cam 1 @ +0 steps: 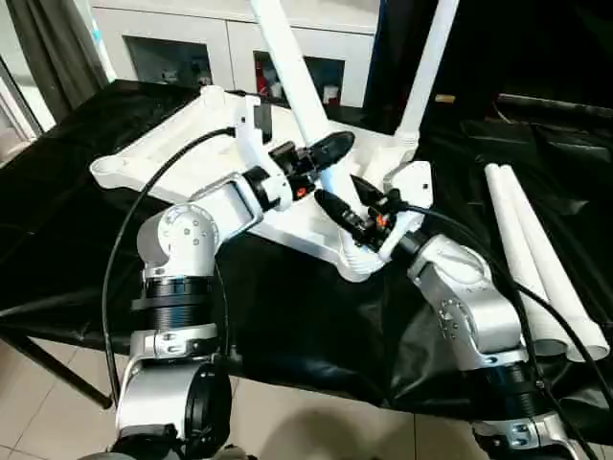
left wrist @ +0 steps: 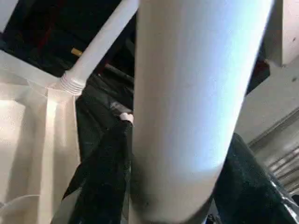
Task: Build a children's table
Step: Pick table leg
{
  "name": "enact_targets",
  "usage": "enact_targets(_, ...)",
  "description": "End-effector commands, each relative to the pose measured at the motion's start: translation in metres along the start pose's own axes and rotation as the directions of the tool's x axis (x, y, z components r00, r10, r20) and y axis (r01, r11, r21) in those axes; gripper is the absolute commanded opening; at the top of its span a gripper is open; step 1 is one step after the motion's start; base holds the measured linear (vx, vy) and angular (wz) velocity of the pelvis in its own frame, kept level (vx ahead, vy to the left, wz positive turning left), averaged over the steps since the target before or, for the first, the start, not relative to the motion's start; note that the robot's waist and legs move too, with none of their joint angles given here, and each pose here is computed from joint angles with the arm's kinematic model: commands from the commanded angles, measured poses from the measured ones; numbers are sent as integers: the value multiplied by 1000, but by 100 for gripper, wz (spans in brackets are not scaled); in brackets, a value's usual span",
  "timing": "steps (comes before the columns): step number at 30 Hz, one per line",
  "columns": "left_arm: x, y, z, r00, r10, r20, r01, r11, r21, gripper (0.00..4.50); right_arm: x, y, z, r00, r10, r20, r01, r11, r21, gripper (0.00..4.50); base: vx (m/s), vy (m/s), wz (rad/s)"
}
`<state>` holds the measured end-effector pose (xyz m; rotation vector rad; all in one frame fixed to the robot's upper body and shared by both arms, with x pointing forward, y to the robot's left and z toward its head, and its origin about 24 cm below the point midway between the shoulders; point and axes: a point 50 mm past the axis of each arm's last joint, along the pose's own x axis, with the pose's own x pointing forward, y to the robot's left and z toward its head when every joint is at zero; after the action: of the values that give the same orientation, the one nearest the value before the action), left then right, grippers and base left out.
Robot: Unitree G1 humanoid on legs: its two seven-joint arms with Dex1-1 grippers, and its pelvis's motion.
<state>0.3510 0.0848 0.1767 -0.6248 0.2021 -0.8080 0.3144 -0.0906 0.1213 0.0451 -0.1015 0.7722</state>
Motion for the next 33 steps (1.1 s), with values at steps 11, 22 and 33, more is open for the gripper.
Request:
enact_targets(11, -10, 3, 7, 989, -75, -130, 104, 967, 234, 186, -1, -5, 20, 978, 210, -10, -205, 962, 181, 297, 0, 0, 0)
enact_targets(22, -19, -21, 18, 919, -302, -254, 373, 874, 310, 186, -22, -4, 17, 844, 499, -197, -429, 848, 313, 297, 0, 0, 0)
enact_targets(33, -19, -38, 6, 860, -391, -328, 488, 818, 305, 186, -20, 0, 6, 807, 519, -281, -412, 836, 361, 297, 0, 0, 0)
